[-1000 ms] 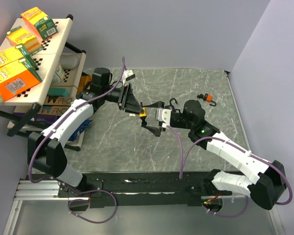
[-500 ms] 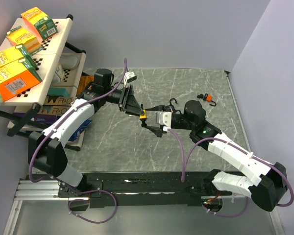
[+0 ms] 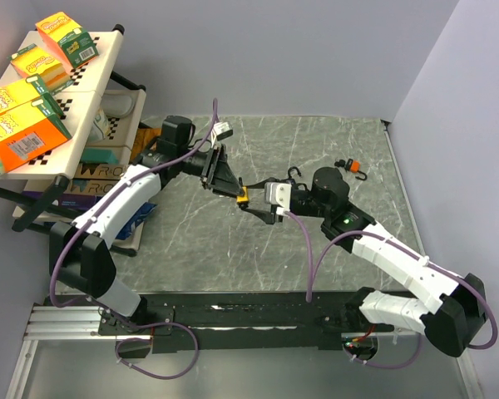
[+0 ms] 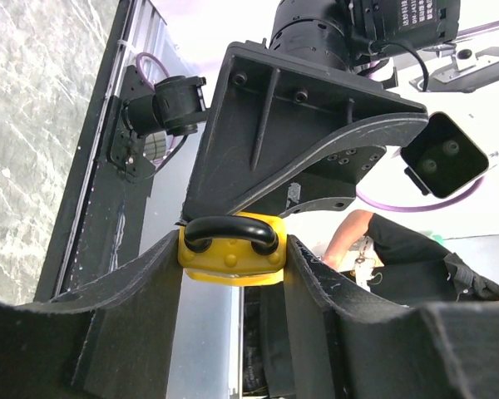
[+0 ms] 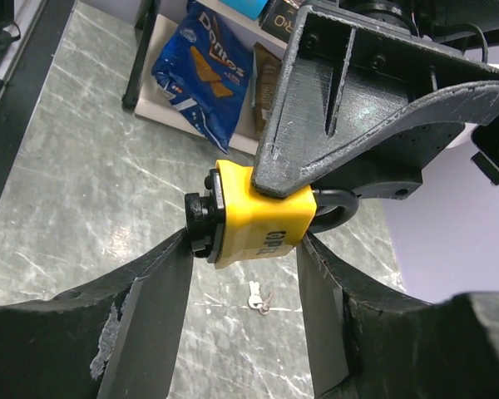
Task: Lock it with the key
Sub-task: Adjust the lock, then place the lock at the center of the board, then pick up the lock from the center of the board.
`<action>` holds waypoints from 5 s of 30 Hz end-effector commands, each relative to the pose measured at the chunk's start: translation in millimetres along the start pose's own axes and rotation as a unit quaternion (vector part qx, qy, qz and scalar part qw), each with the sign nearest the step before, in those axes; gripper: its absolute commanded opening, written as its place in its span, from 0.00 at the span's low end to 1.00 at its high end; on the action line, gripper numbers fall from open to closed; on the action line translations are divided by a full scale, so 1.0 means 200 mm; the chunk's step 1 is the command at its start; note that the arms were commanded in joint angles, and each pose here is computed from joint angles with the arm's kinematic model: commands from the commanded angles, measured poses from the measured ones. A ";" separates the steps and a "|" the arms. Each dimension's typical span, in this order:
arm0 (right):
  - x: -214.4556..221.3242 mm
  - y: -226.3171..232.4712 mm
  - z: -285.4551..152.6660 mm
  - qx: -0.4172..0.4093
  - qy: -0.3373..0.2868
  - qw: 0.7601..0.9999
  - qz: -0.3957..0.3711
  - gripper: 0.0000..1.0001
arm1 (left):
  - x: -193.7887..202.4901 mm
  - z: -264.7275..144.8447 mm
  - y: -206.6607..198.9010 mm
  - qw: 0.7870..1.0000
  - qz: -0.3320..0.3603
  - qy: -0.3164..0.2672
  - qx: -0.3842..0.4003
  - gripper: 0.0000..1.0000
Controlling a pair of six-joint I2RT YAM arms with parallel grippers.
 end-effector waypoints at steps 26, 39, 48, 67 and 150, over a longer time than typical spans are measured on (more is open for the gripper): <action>-0.26 -0.22 0.06 0.010 -0.084 0.989 0.119 0.48 | -0.05 0.00 -0.02 0.989 0.124 0.001 -0.075 0.01; 0.17 -0.05 -0.16 0.057 0.060 0.988 0.131 0.86 | -0.26 -0.29 0.43 0.927 0.118 -0.072 -0.348 0.01; 0.39 -0.20 -0.42 0.176 0.148 0.944 0.236 0.89 | -0.23 -0.53 0.95 0.838 0.051 -0.014 -0.543 0.01; 0.55 -0.28 -0.53 0.211 0.190 0.925 0.251 0.89 | 0.05 -0.69 1.65 0.755 -0.102 0.090 -0.642 0.01; 1.66 -0.60 -0.41 0.359 0.444 0.638 0.516 0.89 | -0.63 -0.77 0.91 0.791 0.117 -0.134 -0.586 0.96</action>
Point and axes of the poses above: each gripper's point midway between its finger pads, its own z axis out along the fingers, its own y axis along the line the jaws close on, x = y × z, the point moved 1 cm from there along -z, back along the fingers, and after that the axes turned 10 degrees about z, right-handed, at the moved point
